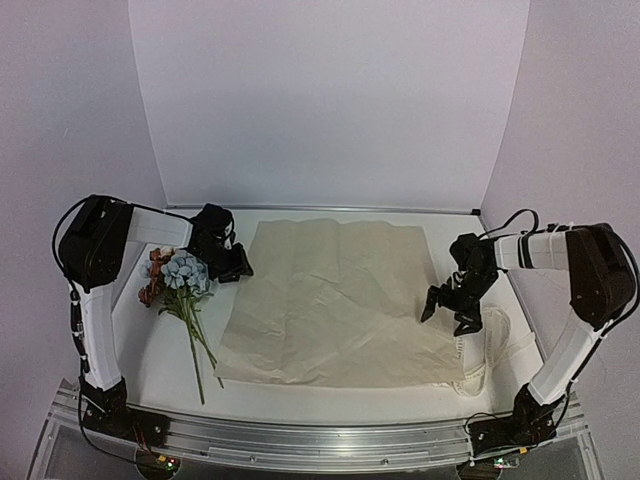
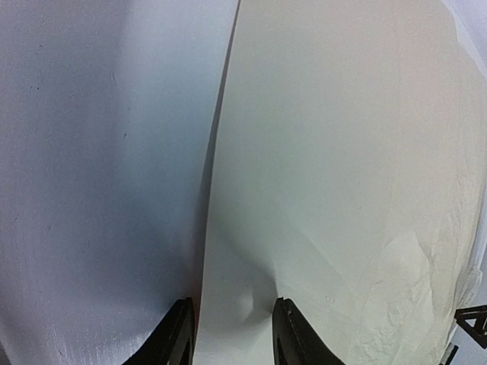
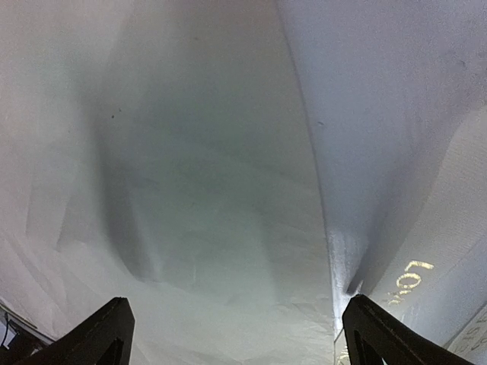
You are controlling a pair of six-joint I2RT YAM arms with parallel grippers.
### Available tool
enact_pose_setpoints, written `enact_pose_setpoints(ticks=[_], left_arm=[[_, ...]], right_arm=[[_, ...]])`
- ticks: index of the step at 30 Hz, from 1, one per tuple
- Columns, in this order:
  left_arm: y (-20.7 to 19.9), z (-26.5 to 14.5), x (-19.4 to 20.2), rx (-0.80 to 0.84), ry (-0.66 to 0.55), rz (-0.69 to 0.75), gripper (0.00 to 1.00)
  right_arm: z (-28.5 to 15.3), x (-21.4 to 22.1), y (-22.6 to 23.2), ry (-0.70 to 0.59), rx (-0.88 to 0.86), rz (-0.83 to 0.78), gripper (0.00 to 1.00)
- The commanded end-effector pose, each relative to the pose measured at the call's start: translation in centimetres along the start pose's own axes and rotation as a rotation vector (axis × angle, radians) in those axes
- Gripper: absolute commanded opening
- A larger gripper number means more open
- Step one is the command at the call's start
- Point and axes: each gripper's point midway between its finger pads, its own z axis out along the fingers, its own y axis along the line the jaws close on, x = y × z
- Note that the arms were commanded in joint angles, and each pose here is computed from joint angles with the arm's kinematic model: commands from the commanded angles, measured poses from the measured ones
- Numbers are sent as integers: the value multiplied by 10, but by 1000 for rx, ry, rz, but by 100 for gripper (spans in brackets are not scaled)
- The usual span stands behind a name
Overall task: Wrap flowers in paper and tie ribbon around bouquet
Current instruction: Rotate the flattened wrapping paper at the center of the board.
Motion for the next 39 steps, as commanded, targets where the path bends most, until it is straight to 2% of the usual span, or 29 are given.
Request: enact_pose_setpoints(ticks=[1, 5, 12, 18, 23, 25, 39], left_arm=[[-2, 4, -12, -10, -7, 14, 35], [-5, 6, -16, -4, -10, 22, 31], [-11, 14, -27, 4, -9, 42, 26], [-18, 20, -43, 14, -22, 55, 23], [-22, 29, -61, 31, -38, 69, 21], [-27, 30, -70, 51, -47, 79, 19], [-80, 25, -132, 178, -166, 223, 8]], right_arm=[[-11, 1, -8, -41, -29, 70, 98], [-10, 10, -2, -19, -93, 120, 97], [-6, 22, 5, 15, -177, 227, 81], [-8, 30, 2, 10, -186, 279, 44], [-12, 38, 8, -4, -201, 293, 8], [-14, 43, 10, -17, -194, 281, 0], [-14, 86, 13, -190, -43, 145, 0]])
